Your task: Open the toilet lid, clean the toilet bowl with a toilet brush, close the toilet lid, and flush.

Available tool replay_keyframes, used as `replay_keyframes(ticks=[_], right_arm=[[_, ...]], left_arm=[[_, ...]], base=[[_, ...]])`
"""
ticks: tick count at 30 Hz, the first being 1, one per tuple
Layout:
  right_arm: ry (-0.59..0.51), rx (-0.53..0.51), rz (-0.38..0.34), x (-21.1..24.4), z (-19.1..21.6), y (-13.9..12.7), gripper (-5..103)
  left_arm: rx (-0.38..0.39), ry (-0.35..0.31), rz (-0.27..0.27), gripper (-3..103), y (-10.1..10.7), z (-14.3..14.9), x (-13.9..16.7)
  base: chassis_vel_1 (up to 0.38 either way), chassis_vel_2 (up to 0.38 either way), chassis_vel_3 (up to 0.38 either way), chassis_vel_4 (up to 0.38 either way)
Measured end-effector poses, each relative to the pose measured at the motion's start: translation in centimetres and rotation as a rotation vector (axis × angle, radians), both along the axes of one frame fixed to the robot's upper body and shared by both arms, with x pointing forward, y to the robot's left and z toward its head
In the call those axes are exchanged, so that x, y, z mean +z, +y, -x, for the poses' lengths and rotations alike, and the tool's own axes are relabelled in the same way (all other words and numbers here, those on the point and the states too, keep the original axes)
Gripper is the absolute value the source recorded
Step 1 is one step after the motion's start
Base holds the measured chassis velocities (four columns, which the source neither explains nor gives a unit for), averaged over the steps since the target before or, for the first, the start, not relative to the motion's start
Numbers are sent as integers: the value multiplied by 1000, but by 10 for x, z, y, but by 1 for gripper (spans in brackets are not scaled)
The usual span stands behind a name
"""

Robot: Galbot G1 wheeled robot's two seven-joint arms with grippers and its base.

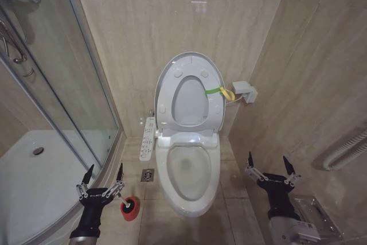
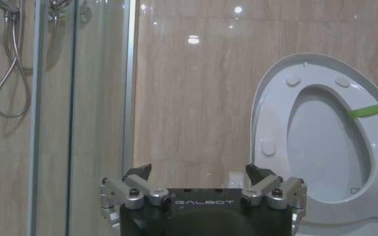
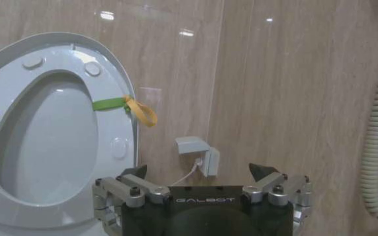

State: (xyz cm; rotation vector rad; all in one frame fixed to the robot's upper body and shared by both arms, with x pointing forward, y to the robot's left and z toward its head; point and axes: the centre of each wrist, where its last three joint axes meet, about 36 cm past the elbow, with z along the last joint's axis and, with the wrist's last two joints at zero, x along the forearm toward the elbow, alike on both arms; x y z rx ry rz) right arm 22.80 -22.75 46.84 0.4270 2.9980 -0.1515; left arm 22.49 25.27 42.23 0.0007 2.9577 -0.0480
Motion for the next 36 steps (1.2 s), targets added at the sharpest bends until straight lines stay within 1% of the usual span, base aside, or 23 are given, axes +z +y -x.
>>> replay_keyframes(ticks=[36], right_arm=[[0, 0, 0, 0, 0, 0, 100]], left_arm=[[1, 1, 0, 97, 0, 0, 0]], base=[[0, 0, 0, 0]])
